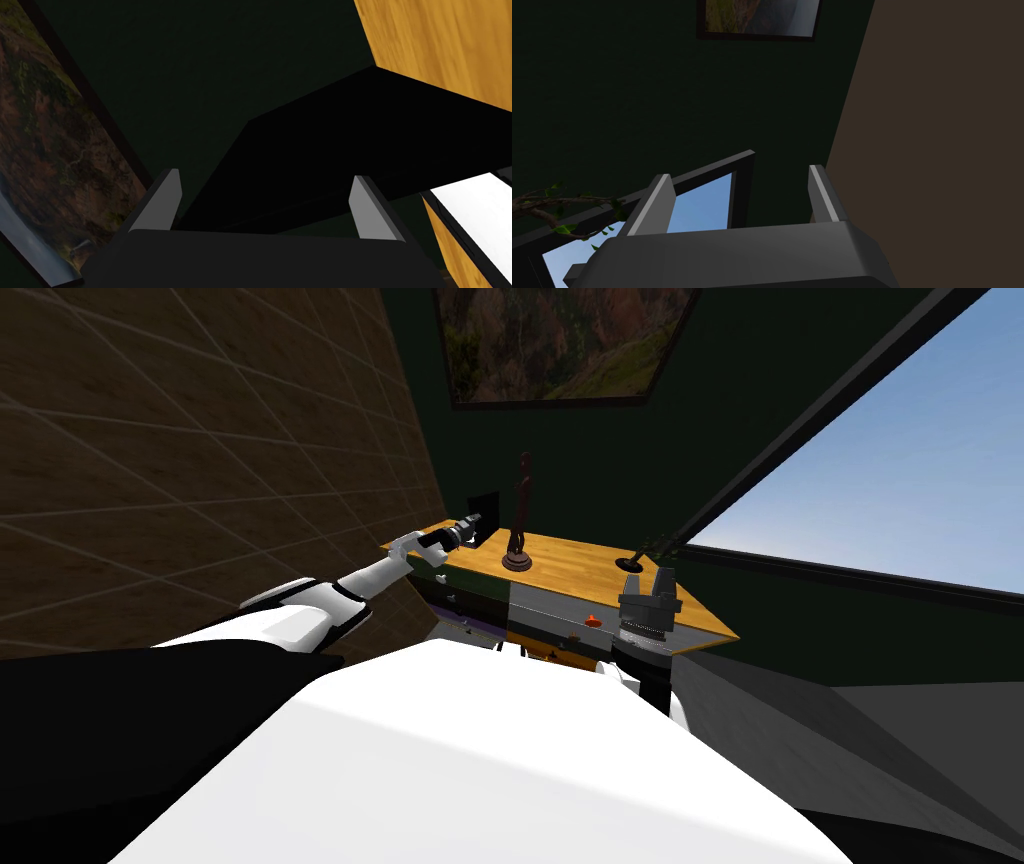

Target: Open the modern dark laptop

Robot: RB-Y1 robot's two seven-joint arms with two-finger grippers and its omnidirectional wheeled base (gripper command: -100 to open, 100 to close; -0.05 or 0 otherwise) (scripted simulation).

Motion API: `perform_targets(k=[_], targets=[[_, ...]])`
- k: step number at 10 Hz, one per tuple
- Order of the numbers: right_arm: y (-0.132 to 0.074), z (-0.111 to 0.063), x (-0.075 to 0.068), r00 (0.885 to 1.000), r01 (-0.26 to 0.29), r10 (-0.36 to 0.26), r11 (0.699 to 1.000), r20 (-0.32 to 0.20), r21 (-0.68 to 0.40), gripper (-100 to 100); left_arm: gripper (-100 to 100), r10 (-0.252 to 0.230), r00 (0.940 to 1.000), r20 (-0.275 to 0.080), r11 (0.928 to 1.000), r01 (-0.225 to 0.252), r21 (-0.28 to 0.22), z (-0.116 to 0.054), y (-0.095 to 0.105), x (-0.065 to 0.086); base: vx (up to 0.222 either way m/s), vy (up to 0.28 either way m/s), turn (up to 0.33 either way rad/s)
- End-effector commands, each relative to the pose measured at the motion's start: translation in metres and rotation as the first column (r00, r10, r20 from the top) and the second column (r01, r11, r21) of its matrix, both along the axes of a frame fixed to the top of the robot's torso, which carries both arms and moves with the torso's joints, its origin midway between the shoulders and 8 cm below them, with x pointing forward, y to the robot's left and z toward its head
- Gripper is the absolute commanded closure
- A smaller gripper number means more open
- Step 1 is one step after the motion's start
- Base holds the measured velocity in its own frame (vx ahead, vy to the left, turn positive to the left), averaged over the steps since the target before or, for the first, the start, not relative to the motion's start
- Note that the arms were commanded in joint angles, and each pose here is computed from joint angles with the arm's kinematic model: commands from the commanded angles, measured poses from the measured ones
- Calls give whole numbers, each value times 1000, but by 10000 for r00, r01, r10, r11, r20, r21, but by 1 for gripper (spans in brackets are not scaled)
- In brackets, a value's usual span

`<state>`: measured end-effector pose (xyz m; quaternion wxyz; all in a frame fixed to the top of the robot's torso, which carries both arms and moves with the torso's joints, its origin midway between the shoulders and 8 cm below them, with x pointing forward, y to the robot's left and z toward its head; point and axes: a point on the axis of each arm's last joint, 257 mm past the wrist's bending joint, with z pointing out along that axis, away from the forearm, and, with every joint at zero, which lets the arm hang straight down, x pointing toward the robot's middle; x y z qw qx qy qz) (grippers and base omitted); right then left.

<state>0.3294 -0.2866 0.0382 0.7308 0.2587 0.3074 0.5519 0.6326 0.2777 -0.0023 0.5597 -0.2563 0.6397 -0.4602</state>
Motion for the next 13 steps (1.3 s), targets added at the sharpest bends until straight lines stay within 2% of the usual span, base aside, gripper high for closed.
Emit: perform_targets(k=[1,6,7,8,9,10,11,12,13], targets=[[0,0,0,10000,0,0,10000,-1,0,0,-100,568,9984,-61,9976,-565,395,19,29,13,-21,-64,-1],[0,0,0,10000,0,0,10000,0,0,0,-100,1576,9875,-47,9838,-1566,871,56,78,26,-19,-73,-2],[0,0,0,10000,0,0,10000,-1,-1,0,-100,1814,9834,-28,9790,-1803,947,65,90,28,-13,-56,-1],[0,0,0,10000,0,0,10000,-1,-1,0,-100,1664,9861,-25,9821,-1655,898,61,83,27,-6,-26,2],[0,0,0,10000,1,-1,10000,-1,-1,0,-100,1762,9843,-31,9801,-1752,932,68,87,27,85,-24,-44],[0,0,0,10000,1,-1,10000,-3,-2,0,-100,1723,9850,-23,9809,-1713,924,65,86,27,55,-13,-8],[0,0,0,10000,1,-1,10000,-1,-2,0,100,1731,9849,-25,9807,-1722,923,66,86,27,5,-2,14],[0,0,0,10000,1,-1,10000,-2,-2,0,100,1724,9847,-252,9849,-1720,186,65,86,29,10,61,19],[0,0,0,10000,1,-1,10000,-1,-3,0,100,1701,9848,-351,9851,-1708,-189,65,85,30,9,92,26]])
